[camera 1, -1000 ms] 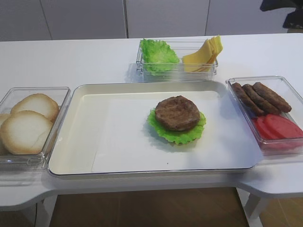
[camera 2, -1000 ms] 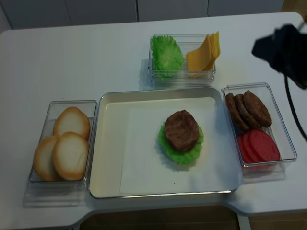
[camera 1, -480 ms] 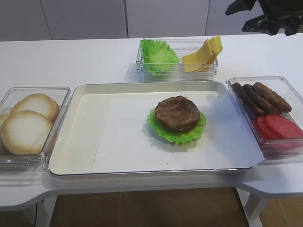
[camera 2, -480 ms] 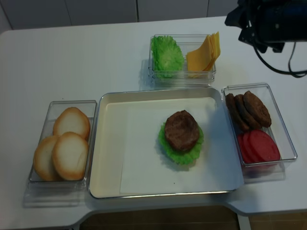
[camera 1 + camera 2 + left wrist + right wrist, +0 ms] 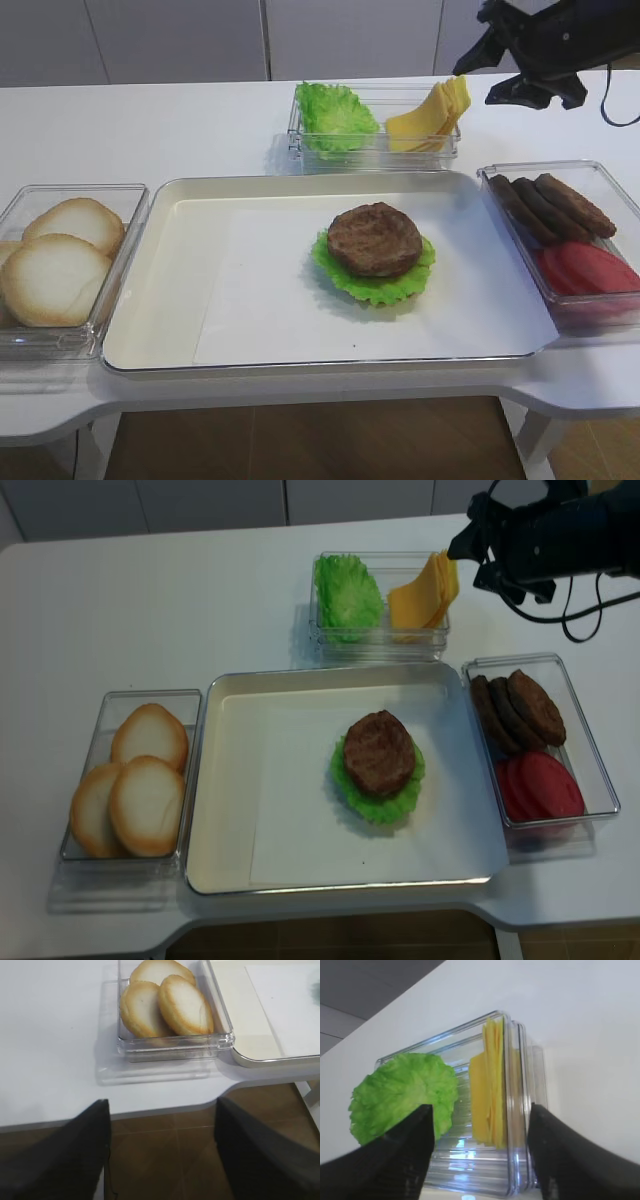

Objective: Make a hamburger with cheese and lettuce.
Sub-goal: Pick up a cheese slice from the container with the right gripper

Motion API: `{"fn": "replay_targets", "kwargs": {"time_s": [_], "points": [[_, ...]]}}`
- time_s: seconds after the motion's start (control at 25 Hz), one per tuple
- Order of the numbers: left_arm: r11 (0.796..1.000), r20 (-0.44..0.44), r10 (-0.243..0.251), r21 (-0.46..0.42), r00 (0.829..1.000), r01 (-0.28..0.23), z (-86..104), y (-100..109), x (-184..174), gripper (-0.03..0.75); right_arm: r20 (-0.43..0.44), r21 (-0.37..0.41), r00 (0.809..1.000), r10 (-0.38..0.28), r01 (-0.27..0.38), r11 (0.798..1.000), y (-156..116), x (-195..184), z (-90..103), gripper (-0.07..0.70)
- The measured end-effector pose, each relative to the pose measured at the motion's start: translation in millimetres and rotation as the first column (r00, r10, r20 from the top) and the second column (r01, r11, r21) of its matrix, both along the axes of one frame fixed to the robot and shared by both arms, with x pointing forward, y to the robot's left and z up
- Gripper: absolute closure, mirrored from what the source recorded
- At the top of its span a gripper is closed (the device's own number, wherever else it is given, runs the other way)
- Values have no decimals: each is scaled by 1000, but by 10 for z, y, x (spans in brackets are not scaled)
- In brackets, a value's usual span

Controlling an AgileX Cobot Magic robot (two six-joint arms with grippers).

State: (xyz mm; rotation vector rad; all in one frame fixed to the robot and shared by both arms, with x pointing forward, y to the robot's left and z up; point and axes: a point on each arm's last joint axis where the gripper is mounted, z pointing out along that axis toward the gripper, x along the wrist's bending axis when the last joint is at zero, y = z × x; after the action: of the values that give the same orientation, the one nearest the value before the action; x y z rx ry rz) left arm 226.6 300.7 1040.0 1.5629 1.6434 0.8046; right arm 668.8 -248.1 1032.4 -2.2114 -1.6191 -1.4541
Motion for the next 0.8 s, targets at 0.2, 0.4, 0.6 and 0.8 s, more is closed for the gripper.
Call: {"fn": "replay_targets", "kwargs": {"time_s": [0.2,0.4,0.6,0.8], "points": [[1000,0,0,0,1000,0,0,0,0,239,-19,-7,1000,10,-10,1000,3,45,-125,240],[1000,0,0,0,1000,0,0,0,0,239,-15,3,1000,20,-20,1000,13,78,-194,369],[1000,0,0,0,1000,0,0,0,0,239,-14,50,1000,9,-8,999,30,126,-262,393],[1000,0,0,0,1000,0,0,0,0,239,-16,57,1000,7,-6,998,32,136,-285,401]]}}
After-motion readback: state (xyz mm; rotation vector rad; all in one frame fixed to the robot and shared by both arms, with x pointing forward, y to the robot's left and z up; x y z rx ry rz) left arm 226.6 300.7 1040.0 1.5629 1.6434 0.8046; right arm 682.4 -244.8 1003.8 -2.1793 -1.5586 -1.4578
